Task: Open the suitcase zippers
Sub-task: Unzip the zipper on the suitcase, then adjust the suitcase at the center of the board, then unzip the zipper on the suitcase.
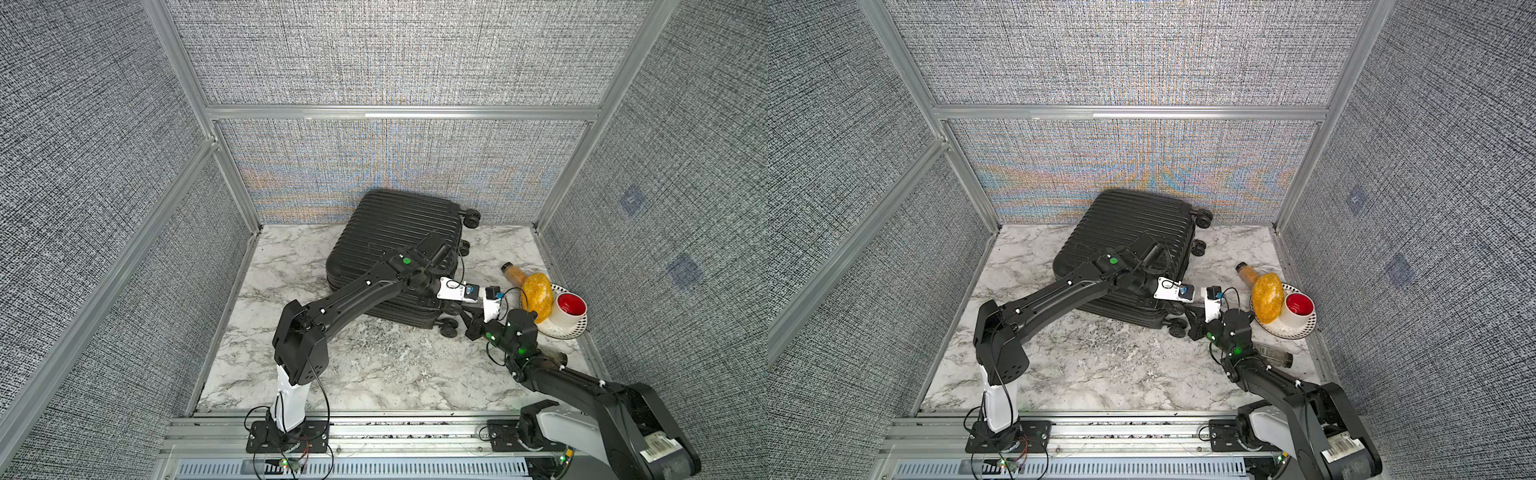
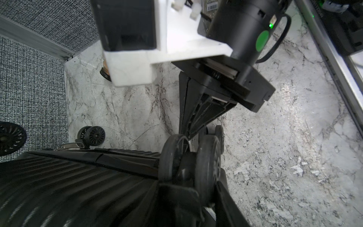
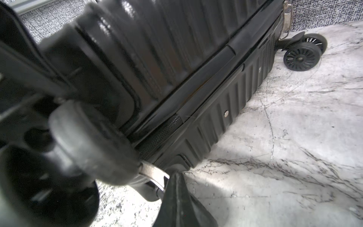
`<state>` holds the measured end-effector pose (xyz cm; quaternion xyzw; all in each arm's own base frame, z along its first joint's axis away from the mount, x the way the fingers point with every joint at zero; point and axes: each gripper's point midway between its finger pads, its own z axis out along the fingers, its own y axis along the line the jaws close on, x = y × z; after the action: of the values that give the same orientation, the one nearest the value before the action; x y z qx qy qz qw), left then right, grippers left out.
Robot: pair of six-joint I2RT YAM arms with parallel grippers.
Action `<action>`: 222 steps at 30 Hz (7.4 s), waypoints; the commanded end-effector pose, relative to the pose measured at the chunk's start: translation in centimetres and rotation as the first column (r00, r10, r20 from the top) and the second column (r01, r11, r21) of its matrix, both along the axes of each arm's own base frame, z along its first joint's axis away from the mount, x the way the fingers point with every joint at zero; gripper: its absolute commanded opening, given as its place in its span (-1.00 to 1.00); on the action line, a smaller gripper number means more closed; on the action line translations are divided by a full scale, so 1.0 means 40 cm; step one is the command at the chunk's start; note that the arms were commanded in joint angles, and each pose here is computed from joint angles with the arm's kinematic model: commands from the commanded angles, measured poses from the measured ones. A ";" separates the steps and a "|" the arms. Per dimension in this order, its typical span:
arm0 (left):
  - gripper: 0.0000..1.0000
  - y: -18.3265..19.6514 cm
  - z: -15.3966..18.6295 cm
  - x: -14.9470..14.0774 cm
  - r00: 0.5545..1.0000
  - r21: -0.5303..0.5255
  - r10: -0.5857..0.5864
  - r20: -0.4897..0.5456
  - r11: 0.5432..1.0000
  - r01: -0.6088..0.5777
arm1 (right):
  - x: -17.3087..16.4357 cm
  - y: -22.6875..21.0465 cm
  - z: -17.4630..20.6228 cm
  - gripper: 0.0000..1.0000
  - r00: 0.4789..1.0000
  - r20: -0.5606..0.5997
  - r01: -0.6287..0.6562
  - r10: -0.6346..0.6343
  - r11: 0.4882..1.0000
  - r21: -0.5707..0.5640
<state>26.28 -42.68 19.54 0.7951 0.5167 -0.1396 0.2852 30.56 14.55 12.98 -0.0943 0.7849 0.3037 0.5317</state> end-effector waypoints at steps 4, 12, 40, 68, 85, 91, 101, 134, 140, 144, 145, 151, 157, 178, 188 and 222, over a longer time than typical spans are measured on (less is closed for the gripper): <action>-0.18 0.138 -0.095 -0.070 0.991 0.258 0.040 -0.128 0.966 -0.006 | 0.033 -0.051 -0.015 -1.00 0.994 -0.022 0.110 -0.111 0.993 -0.029; -0.22 0.148 -0.102 -0.078 0.990 0.270 0.039 -0.138 0.963 0.000 | 0.071 -0.072 -0.008 -1.00 0.989 -0.039 0.141 -0.142 0.990 -0.029; -0.25 0.142 -0.063 -0.094 0.988 0.228 0.029 -0.150 0.974 0.006 | -0.048 0.018 0.059 -0.12 0.900 -0.422 0.108 0.110 0.882 0.459; -0.25 0.123 -0.044 -0.096 0.987 0.201 0.020 -0.159 0.979 0.013 | -0.042 0.100 0.034 -0.34 0.847 -0.488 0.102 0.211 0.837 0.538; -0.25 0.122 -0.048 -0.096 0.986 0.203 0.018 -0.165 0.979 0.016 | -0.048 0.107 0.039 -1.00 0.846 -0.478 0.089 0.237 0.821 0.564; -0.25 0.132 -0.056 -0.106 0.984 0.217 0.015 -0.176 0.976 0.024 | -0.047 0.097 0.040 -1.00 0.858 -0.469 0.077 0.208 0.851 0.519; -0.25 0.162 -0.073 -0.129 0.983 0.235 0.014 -0.184 0.971 0.030 | 0.005 0.033 0.072 -1.00 0.946 -0.306 0.001 0.110 0.940 0.340; -0.31 0.194 -0.067 -0.176 0.979 0.237 -0.014 -0.204 0.969 0.064 | 0.117 -0.015 0.136 -1.00 0.999 -0.004 -0.033 0.034 0.997 0.076; -0.30 0.201 -0.012 -0.181 0.985 0.185 0.004 -0.173 0.982 0.028 | 0.031 0.062 0.128 -1.00 0.992 -0.011 -0.124 0.125 0.989 0.083; 0.00 0.193 0.058 -0.210 0.981 0.068 0.010 -0.193 0.998 0.004 | -0.038 0.123 0.115 -1.00 0.982 -0.027 -0.183 0.186 0.980 0.081; 0.07 0.191 0.080 -0.215 0.981 0.031 0.018 -0.194 0.999 -0.012 | -0.052 0.133 0.113 -1.00 0.981 -0.028 -0.191 0.194 0.978 0.088; 0.20 0.194 0.225 -0.244 0.974 -0.260 0.090 -0.208 0.955 -0.144 | -0.131 0.189 0.094 -1.00 0.969 -0.045 -0.238 0.245 0.964 0.122; 0.47 0.230 0.275 -0.171 0.878 -0.456 0.369 -0.305 0.753 -0.475 | -0.193 0.216 0.055 -1.00 0.957 -0.064 -0.274 0.285 0.952 0.135; 0.51 -0.014 0.175 -0.138 0.778 -0.224 0.421 -0.467 0.794 -0.565 | -0.147 0.069 -0.037 -1.00 0.965 -0.242 0.156 -0.095 0.957 0.245; 0.45 0.007 0.061 -0.209 0.807 -0.044 0.355 -0.472 0.905 -0.424 | -0.183 0.125 -0.001 -1.00 0.988 -0.115 -0.070 0.099 0.971 0.230; 0.58 0.149 0.029 -0.302 0.800 0.187 0.316 -0.511 0.949 -0.255 | -0.035 -0.023 0.026 -1.00 0.968 -0.099 0.242 -0.232 0.965 0.101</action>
<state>14.87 -36.79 19.32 0.6709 0.6844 -0.2622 0.1131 28.68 14.69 14.36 0.0125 0.7856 0.3081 0.5365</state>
